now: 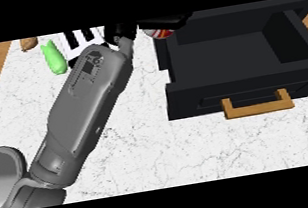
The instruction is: Pick up the can, place it into the drawer and close the drawer
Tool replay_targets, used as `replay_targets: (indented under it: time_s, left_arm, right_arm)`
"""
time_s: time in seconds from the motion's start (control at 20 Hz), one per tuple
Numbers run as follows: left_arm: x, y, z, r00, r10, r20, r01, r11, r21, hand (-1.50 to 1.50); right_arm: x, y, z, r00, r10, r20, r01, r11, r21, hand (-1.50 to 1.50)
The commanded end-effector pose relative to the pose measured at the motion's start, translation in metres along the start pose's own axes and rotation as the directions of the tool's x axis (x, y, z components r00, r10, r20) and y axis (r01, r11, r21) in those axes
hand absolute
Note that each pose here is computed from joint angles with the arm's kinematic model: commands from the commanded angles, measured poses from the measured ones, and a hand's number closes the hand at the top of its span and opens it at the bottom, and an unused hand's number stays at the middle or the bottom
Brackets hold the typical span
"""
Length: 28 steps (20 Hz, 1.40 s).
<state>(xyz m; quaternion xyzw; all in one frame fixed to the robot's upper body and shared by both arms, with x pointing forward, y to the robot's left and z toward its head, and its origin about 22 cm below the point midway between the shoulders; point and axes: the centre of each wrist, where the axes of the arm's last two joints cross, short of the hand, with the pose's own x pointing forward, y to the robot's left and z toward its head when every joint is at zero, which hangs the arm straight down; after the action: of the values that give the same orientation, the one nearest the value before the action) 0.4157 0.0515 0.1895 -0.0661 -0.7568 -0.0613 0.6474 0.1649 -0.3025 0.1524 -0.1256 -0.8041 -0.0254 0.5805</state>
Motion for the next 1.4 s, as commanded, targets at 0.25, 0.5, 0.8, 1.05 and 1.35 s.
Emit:
replay_targets:
  time_s: [0.25, 0.5, 0.8, 1.05, 1.35]
  left_arm:
    - [0.034, -0.031, -0.023, 0.999, -0.032, -0.029, 0.032, 0.999, -0.025, 1.50]
    - [0.061, -0.054, -0.032, 0.996, -0.089, -0.026, 0.088, 0.996, -0.032, 1.50]
    - [0.052, -0.059, -0.036, 0.991, -0.122, -0.057, 0.123, 0.992, 0.017, 1.50]
    - [0.071, -0.071, -0.039, 0.988, -0.150, -0.046, 0.153, 0.986, 0.063, 1.50]
    - [0.047, -0.062, -0.039, 0.984, -0.172, -0.038, 0.176, 0.971, 0.165, -1.50]
  right_arm:
    - [-0.003, -0.004, -0.003, 1.000, -0.018, 0.010, 0.018, 1.000, -0.013, -1.50]
    - [0.003, 0.005, -0.012, 1.000, -0.013, 0.023, 0.013, 1.000, -0.007, -1.50]
    - [0.013, 0.000, -0.013, 1.000, -0.020, 0.016, 0.020, 1.000, 0.020, -1.50]
    - [0.009, 0.018, -0.025, 0.999, -0.024, 0.040, 0.022, 0.999, 0.046, -1.50]
    - [0.012, 0.016, -0.022, 0.999, -0.012, 0.037, 0.009, 0.998, 0.069, -1.50]
